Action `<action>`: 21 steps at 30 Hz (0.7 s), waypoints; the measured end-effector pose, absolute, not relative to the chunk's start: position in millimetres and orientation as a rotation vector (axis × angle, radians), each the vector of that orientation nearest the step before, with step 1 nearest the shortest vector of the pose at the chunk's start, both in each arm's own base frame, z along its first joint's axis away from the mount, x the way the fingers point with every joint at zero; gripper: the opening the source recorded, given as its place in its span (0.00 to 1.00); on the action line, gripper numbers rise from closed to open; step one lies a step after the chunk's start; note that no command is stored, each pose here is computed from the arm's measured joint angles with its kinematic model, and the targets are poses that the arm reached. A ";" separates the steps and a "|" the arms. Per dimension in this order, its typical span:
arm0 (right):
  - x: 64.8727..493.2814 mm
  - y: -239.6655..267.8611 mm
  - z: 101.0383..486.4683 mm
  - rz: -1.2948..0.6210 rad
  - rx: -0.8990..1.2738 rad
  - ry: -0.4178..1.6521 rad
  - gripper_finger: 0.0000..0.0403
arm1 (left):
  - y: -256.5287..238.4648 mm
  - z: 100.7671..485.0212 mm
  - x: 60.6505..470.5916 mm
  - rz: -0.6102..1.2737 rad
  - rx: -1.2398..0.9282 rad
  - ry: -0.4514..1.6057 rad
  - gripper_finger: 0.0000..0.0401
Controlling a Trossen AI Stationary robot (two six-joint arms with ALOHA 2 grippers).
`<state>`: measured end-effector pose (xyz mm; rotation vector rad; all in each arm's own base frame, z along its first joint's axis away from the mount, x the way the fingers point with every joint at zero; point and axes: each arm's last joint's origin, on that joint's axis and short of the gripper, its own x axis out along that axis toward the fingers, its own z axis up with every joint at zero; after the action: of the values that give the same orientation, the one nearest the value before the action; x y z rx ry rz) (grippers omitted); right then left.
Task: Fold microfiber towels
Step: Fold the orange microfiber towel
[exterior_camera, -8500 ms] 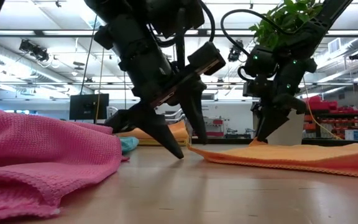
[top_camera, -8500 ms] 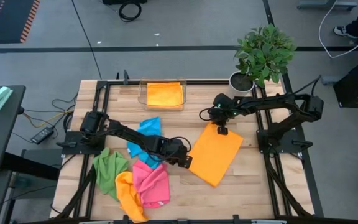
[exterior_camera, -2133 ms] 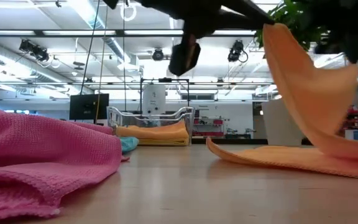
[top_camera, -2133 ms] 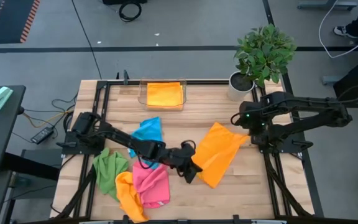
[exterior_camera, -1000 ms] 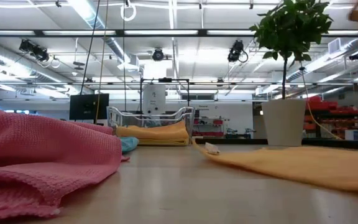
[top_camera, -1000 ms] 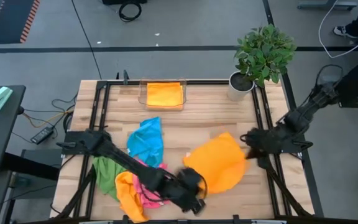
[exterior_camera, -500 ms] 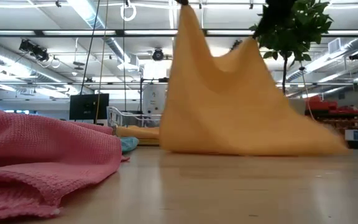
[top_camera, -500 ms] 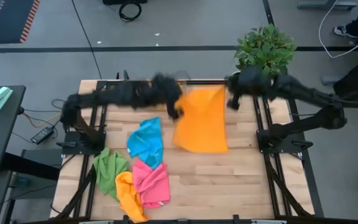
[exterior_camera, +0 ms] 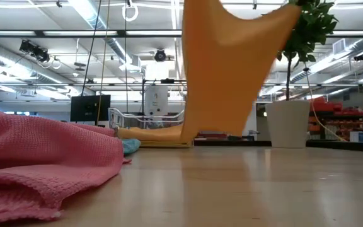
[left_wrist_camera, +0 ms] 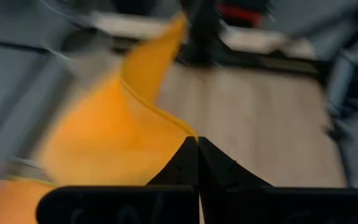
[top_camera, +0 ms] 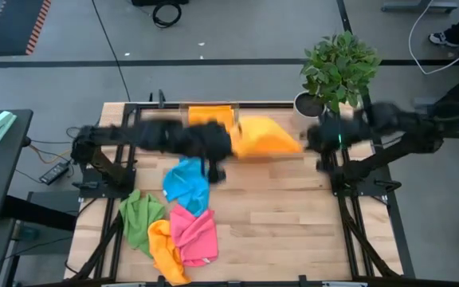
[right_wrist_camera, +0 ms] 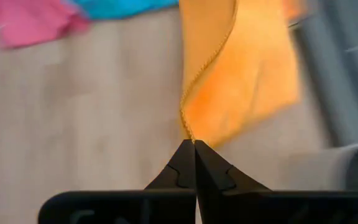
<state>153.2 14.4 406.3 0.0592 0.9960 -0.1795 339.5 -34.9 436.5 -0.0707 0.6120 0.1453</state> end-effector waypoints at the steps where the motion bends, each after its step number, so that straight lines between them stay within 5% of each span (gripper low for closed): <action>1: 151.7 26.2 395.0 -0.147 0.084 1.014 0.00 | -48.5 425.8 341.7 0.122 -0.096 0.637 0.00; 12: 125.9 159.5 240.4 0.096 0.409 1.113 0.00 | -199.4 239.4 352.2 -0.028 -0.683 0.478 0.01; 21: 112.2 179.4 215.3 -0.013 0.448 1.168 0.00 | -205.6 208.5 340.3 0.153 -0.778 0.523 0.01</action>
<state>112.2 179.4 215.3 0.4477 1.1684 -0.0134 340.3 -205.6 208.5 -0.7782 0.5226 0.1533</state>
